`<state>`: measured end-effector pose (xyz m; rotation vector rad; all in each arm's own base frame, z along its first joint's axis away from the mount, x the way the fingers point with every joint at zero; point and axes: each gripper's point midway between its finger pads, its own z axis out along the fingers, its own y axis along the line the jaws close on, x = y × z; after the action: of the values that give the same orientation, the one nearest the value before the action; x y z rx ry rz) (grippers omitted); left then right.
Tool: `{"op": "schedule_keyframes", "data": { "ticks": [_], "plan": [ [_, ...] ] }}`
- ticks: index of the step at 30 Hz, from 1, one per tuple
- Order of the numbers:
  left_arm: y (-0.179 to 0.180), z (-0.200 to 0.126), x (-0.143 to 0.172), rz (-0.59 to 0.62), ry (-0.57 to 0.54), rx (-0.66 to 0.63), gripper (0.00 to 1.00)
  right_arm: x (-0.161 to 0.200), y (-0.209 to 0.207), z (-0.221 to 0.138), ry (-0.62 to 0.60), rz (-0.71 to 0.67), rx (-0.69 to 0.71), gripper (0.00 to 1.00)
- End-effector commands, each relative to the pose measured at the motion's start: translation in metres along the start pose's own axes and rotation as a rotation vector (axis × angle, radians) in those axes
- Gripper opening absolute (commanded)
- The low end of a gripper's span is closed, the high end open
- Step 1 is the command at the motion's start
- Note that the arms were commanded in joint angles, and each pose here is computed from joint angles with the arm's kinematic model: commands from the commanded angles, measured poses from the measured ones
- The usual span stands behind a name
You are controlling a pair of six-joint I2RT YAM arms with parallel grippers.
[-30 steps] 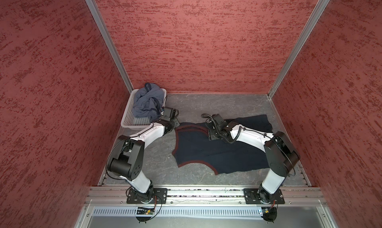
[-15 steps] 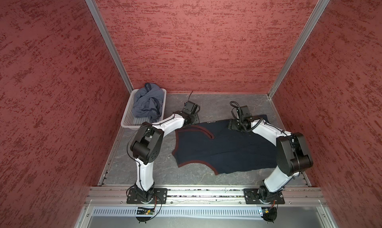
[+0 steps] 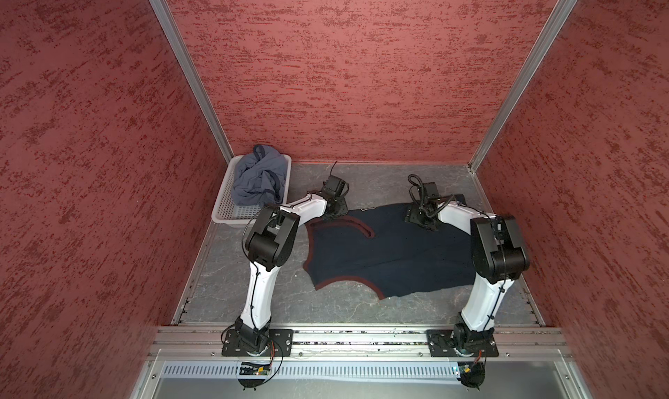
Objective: Fold and stack tank tops
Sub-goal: Move the tank top to the top-center of the table.
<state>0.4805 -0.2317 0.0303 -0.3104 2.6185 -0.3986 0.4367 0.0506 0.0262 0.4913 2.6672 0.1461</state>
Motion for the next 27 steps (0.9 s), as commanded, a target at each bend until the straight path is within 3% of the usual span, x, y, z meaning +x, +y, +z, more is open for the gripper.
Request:
{"op": "schedule_keyframes", "data": {
  "ticks": [1,10,13,17,21,27],
  "plan": [
    [0.021,0.029,-0.007,-0.015,0.022,-0.021,0.46,-0.005,-0.002,0.022,0.025,0.049,-0.009,0.81],
    [0.001,0.04,-0.06,-0.019,-0.002,0.069,0.45,-0.042,0.031,0.028,0.005,0.081,-0.111,0.81],
    [-0.006,0.018,-0.076,-0.023,-0.011,0.082,0.49,-0.051,0.031,0.009,-0.032,0.074,-0.105,0.82],
    [-0.017,-0.04,-0.086,-0.025,-0.02,0.099,0.62,-0.054,0.027,-0.035,-0.097,0.056,-0.109,0.84],
    [-0.015,-0.096,-0.063,-0.018,-0.023,0.103,0.64,-0.026,0.034,-0.072,-0.108,0.017,-0.163,0.84],
    [0.038,-0.136,0.026,-0.075,0.011,0.047,0.64,0.047,0.018,-0.093,-0.049,-0.019,-0.111,0.84]
  ]
}}
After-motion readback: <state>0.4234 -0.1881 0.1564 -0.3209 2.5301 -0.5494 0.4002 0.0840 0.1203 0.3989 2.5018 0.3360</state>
